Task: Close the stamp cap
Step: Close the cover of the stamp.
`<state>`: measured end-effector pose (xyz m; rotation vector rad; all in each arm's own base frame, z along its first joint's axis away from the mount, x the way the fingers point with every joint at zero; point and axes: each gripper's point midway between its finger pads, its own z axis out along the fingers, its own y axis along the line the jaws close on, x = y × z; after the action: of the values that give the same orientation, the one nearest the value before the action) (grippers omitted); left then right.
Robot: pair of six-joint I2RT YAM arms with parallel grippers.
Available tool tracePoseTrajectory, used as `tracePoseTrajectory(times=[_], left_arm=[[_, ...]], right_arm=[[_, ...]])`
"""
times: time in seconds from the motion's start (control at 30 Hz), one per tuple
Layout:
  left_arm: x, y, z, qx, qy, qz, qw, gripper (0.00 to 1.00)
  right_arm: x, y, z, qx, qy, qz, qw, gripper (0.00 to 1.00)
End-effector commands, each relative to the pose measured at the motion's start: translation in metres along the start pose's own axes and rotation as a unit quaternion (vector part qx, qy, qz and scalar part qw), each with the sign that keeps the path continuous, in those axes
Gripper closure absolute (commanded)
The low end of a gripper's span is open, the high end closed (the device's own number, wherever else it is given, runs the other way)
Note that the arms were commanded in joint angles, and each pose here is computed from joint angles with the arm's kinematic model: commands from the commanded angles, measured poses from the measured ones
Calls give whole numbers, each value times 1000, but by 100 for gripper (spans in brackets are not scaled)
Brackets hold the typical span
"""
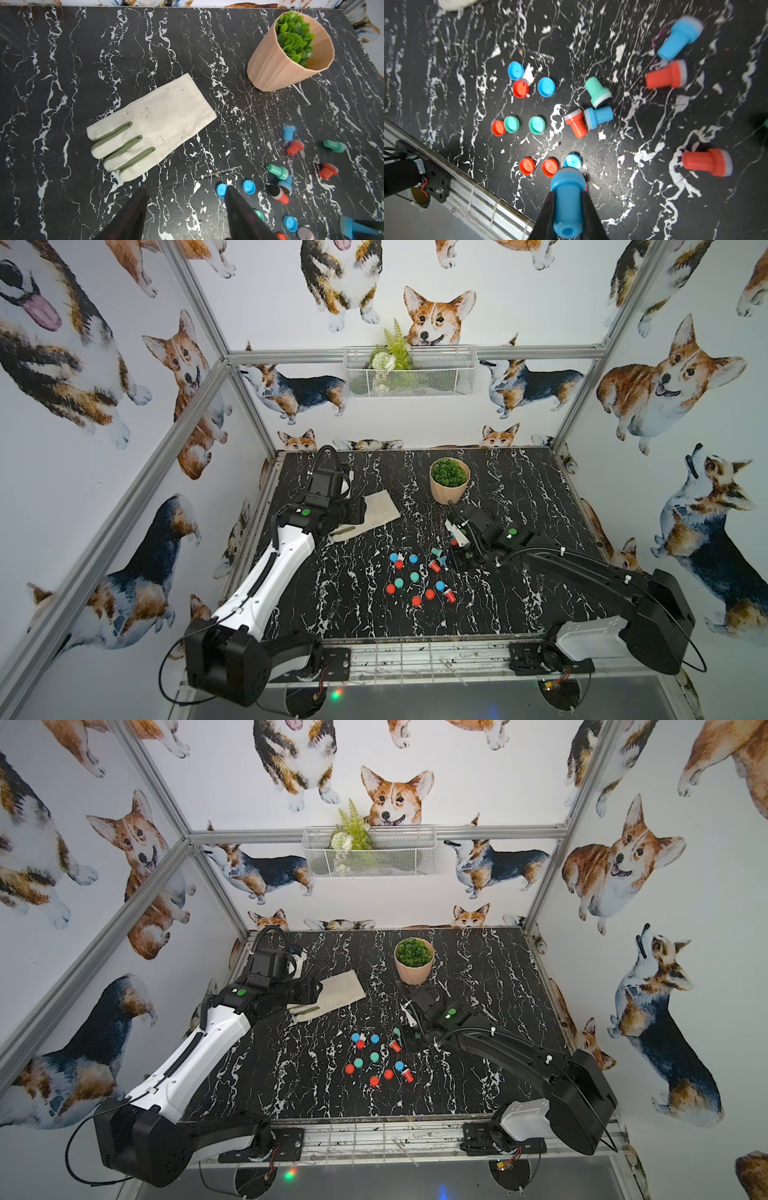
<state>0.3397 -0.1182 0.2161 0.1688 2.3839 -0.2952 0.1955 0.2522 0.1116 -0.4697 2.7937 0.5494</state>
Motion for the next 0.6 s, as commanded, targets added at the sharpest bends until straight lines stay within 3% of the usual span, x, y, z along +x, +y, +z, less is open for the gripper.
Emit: tracePoseTrajectory(times=[0.0, 0.57], left_arm=[[-7, 12, -1, -35, -16, 8, 999, 37], [-9, 18, -5, -50, -26, 7, 998, 37]], right_arm=[[18, 4, 14, -14, 40, 35, 999, 100], [28, 3, 55, 53, 93, 20, 994, 100]])
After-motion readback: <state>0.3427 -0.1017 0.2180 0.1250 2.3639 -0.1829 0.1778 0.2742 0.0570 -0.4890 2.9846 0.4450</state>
